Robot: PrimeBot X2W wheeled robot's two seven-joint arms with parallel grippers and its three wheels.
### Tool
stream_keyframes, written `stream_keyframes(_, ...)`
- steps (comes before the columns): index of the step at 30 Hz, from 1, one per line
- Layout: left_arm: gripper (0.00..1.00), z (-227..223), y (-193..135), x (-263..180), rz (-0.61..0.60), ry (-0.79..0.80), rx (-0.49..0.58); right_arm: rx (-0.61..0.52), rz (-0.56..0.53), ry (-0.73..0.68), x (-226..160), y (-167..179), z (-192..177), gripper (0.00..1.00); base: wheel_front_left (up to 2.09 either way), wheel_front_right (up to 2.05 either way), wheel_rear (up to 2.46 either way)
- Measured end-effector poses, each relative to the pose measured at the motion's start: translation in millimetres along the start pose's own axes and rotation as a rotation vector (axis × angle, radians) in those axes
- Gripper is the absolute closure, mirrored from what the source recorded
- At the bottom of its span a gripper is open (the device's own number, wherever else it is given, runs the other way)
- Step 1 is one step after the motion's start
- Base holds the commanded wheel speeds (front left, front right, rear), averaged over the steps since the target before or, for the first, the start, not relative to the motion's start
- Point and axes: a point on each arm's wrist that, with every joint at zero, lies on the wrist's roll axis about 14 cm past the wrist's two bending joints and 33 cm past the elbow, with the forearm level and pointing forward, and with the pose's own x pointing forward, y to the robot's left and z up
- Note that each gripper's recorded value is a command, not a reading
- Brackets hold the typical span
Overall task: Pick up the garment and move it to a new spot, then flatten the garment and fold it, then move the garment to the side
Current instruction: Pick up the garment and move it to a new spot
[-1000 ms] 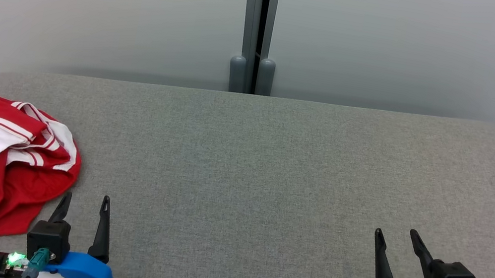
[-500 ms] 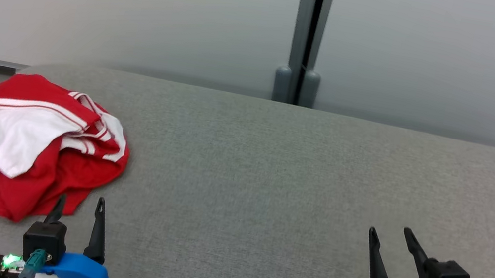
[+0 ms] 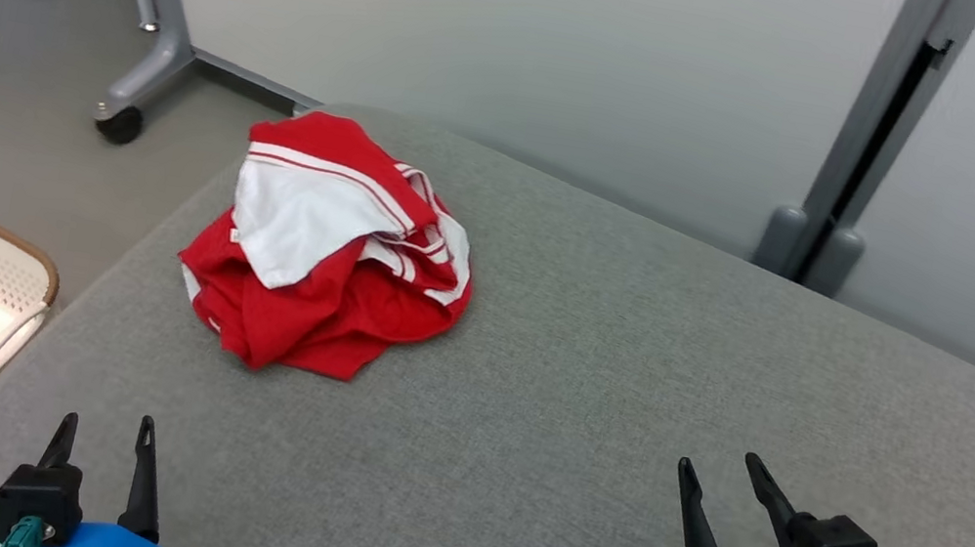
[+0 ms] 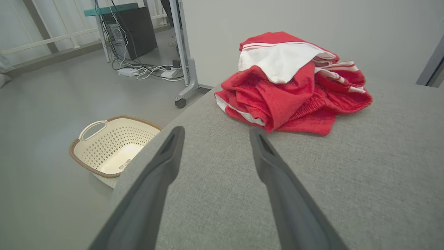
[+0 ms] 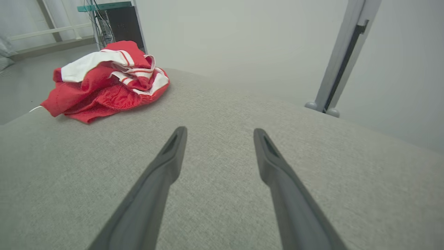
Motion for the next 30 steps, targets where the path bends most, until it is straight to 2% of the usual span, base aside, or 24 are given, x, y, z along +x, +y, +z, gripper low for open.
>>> stream_keyframes(6, 0.00, -14.7, 35.2, -21.4, 0.108, 0.037, -0.015, 0.002, 0.110, 0.021, 15.3, 34.9, -7.0, 0.00, 0.00, 0.00, 0.00)
stream_keyframes(13, 0.00, -19.7, 42.8, -26.5, 0.138, 0.054, -0.019, 0.004, 0.142, 0.040, 18.1, 44.2, -14.1, 0.00, 0.00, 0.00, 0.00)
stream_keyframes(21, 0.00, -18.7, 31.4, -15.9, 0.101, 0.060, -0.031, 0.011, 0.115, 0.049, 13.4, 34.3, -19.3, 0.00, 0.00, 0.00, 0.00)
stream_keyframes(30, 0.00, -1.8, 3.1, 32.9, 0.014, 0.056, -0.022, 0.005, 0.076, 0.087, 12.9, 13.7, -39.3, 0.00, 0.00, 0.00, 0.00)
